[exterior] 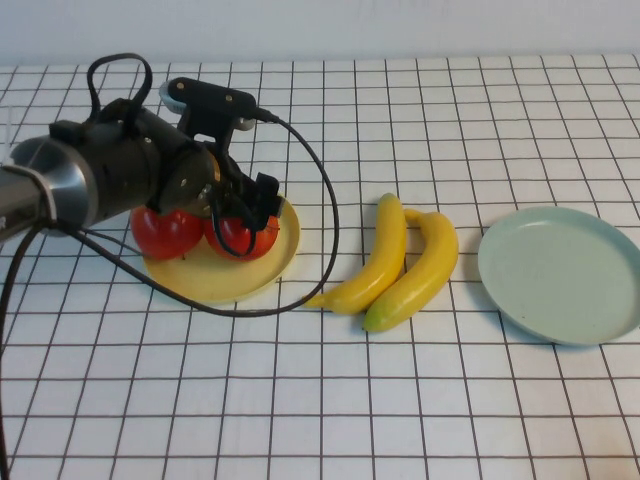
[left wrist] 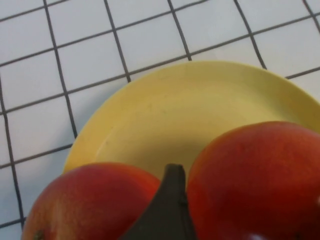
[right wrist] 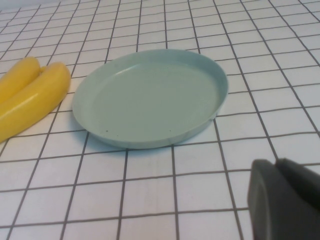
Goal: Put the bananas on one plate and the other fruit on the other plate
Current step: Put one type of fruit in the left plate, then put another type of fruit in the right plate
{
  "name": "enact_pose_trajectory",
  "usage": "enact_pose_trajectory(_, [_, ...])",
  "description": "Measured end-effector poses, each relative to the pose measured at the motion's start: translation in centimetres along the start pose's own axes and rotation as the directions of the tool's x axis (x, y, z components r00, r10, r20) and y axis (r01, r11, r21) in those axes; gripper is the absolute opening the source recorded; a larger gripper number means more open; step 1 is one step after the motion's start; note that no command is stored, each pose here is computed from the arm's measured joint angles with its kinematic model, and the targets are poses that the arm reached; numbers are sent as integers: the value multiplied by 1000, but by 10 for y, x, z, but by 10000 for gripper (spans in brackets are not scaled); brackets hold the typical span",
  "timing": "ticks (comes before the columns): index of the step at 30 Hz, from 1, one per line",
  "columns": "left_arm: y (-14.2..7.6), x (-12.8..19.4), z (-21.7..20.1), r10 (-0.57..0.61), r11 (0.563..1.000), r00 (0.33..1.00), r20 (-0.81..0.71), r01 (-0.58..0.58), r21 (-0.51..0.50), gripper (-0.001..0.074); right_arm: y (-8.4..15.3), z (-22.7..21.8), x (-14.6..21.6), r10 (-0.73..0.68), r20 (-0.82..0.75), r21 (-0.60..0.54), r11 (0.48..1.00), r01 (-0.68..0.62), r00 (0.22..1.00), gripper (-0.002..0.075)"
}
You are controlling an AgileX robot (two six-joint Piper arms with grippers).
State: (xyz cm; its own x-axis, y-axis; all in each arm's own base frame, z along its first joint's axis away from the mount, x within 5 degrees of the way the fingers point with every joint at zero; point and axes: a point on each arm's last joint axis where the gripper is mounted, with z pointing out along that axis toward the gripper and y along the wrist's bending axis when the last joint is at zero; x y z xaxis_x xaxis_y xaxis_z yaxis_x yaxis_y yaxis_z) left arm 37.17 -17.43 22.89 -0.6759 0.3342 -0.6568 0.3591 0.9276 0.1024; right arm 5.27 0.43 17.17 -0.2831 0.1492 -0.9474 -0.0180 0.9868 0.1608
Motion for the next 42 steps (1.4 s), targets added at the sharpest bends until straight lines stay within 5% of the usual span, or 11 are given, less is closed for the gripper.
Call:
enact_pose_trajectory(11, [-1, -24, -48, 67, 998, 983, 169, -66, -10, 619, 0, 0, 0, 0, 0, 0, 1000, 0, 1000, -15])
enact_pose_trajectory(14, [-3, -28, -83, 89, 996, 968, 234, -89, -13, 470, 0, 0, 0, 0, 0, 0, 1000, 0, 1000, -15])
enact_pose_trajectory(18, [2, -10, -124, 91, 996, 951, 294, -93, -7, 130, 0, 0, 0, 0, 0, 0, 1000, 0, 1000, -15])
enact_pose_trajectory(21, [6, 16, -144, 88, 996, 950, 301, -92, -2, 39, 0, 0, 0, 0, 0, 0, 1000, 0, 1000, -15])
enact_pose_trajectory(34, [16, 111, -235, 4, 997, 913, 408, -34, 67, 3, 0, 0, 0, 0, 0, 0, 1000, 0, 1000, -15])
enact_pose_trajectory(42, [19, 158, -235, -74, 994, 967, 245, 53, 93, 3, 0, 0, 0, 0, 0, 0, 1000, 0, 1000, -15])
